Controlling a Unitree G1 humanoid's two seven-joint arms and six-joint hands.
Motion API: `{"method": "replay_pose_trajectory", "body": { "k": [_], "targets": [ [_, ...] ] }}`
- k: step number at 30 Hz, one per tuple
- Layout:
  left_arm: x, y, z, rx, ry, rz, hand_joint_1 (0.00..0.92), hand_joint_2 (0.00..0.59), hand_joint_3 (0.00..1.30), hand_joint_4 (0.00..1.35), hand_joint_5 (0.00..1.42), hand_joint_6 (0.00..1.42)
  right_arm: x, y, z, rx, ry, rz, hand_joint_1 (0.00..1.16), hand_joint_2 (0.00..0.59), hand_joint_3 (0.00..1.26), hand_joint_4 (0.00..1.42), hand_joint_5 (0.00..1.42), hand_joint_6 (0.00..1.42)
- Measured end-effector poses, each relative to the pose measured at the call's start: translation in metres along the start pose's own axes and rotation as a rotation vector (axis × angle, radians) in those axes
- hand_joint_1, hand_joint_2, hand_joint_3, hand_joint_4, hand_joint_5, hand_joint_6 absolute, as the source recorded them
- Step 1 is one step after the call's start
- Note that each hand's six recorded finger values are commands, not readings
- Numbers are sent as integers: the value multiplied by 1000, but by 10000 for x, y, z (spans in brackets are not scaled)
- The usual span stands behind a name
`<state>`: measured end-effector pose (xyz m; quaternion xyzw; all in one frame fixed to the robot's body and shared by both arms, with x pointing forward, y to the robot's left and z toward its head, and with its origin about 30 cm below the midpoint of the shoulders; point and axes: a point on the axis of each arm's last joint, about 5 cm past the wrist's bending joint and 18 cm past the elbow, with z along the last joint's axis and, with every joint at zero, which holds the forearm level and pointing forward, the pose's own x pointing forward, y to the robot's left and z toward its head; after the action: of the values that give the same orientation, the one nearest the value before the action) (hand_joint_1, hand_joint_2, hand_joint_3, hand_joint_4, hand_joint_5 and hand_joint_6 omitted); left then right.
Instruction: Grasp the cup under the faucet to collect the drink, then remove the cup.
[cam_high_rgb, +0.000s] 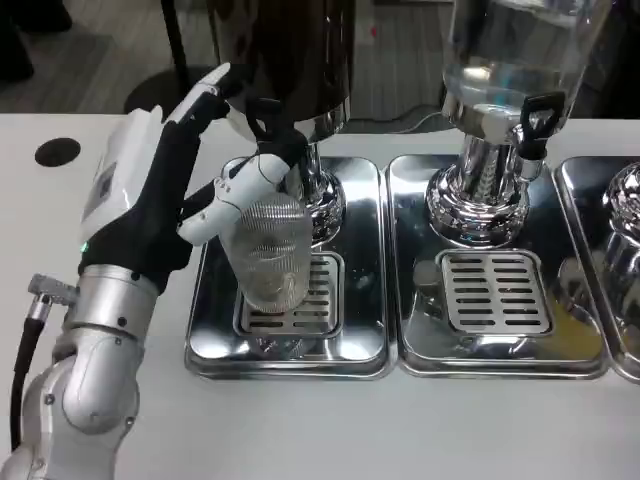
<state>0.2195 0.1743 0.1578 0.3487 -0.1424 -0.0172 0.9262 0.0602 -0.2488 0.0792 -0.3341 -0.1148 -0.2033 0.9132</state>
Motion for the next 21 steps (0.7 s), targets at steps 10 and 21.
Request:
{"method": "replay_pose_trajectory", "body": {
  "k": [10,21],
  "targets": [
    [1,-23,29,-11,-8,-3,0,73,212,230,225,0,6,11,8,4,2,-3,741,576,409,342,276,202],
    [0,-21,37,-15,-12,-8,0,85,378,360,263,0,23,12,28,7,-11,1,741,576,409,342,276,202]
  ]
}}
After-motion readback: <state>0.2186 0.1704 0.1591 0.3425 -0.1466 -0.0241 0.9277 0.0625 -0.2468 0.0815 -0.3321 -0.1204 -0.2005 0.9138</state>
